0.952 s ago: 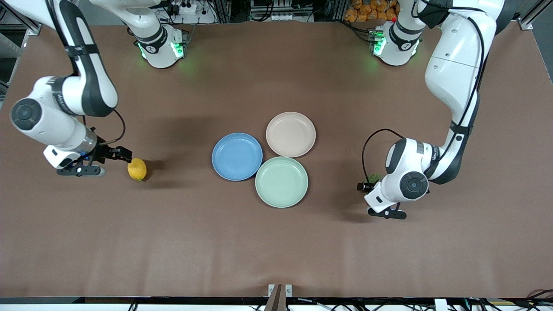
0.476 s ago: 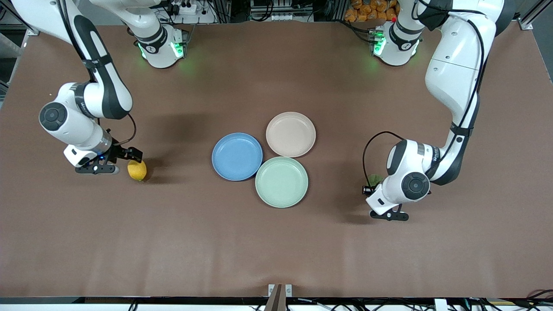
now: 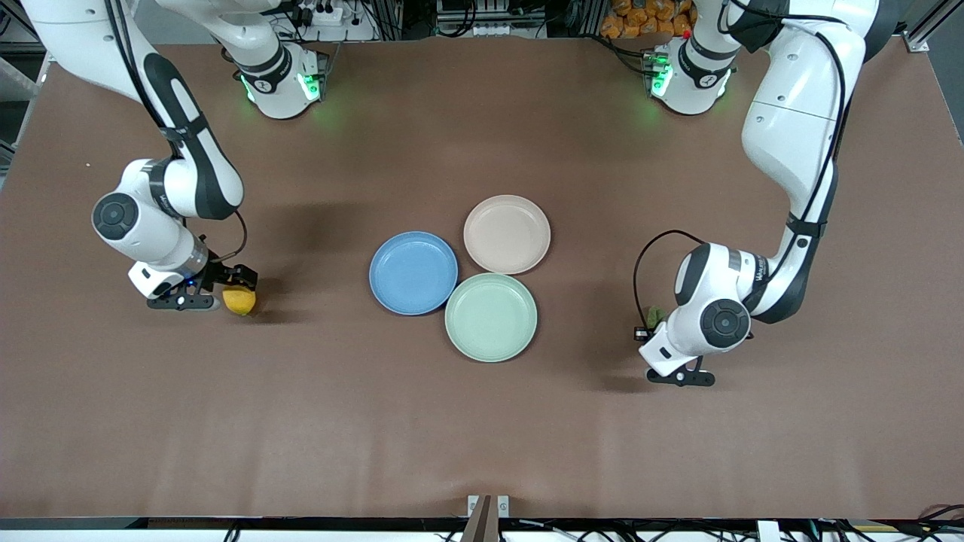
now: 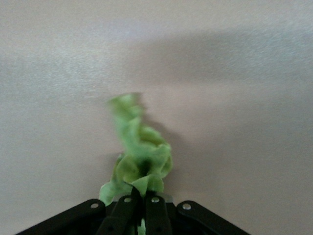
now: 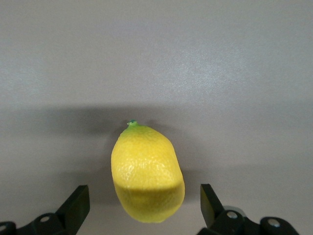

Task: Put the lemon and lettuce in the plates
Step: 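Grasp the lettuce with the left gripper while the right gripper grasps the lemon, then carry the lettuce to the beige plate and open the left gripper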

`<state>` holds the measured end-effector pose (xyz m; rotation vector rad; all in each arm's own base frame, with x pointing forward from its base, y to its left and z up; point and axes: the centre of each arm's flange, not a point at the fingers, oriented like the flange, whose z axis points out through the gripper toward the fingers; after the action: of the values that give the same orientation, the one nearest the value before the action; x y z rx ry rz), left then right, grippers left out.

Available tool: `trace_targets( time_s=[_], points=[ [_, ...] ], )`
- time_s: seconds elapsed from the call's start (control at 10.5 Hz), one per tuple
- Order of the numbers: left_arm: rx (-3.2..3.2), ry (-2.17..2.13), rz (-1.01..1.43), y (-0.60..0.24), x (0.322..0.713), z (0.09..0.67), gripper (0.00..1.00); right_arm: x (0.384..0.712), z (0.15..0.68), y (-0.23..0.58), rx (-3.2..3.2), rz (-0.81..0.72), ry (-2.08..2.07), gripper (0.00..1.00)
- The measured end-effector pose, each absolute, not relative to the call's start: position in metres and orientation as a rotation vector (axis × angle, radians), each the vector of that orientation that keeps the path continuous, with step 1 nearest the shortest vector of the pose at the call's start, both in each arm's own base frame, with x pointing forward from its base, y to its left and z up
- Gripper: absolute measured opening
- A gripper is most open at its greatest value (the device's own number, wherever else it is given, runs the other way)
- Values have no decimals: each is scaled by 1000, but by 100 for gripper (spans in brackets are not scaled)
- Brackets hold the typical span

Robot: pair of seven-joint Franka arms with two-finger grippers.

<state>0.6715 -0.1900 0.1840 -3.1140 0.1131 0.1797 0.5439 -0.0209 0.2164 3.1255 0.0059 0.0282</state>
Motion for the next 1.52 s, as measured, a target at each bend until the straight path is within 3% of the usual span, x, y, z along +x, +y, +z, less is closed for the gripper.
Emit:
trace_targets(
  time_s=[0.38,0.95,1.24,1.52],
  points=[
    [-3138,84,145,-216,657,218,4,536,184,-21,3120,72,8,100],
    [-3149,-18,132,-261,589,263,4,534,163,-22,3115,107,10,100],
    [-3169,-136,158,-325,547,268,4,535,166,-20,3115,118,13,62],
    [-3155,-185,167,-405,491,268,4,536,166,-19,3116,115,15,59]
  ],
)
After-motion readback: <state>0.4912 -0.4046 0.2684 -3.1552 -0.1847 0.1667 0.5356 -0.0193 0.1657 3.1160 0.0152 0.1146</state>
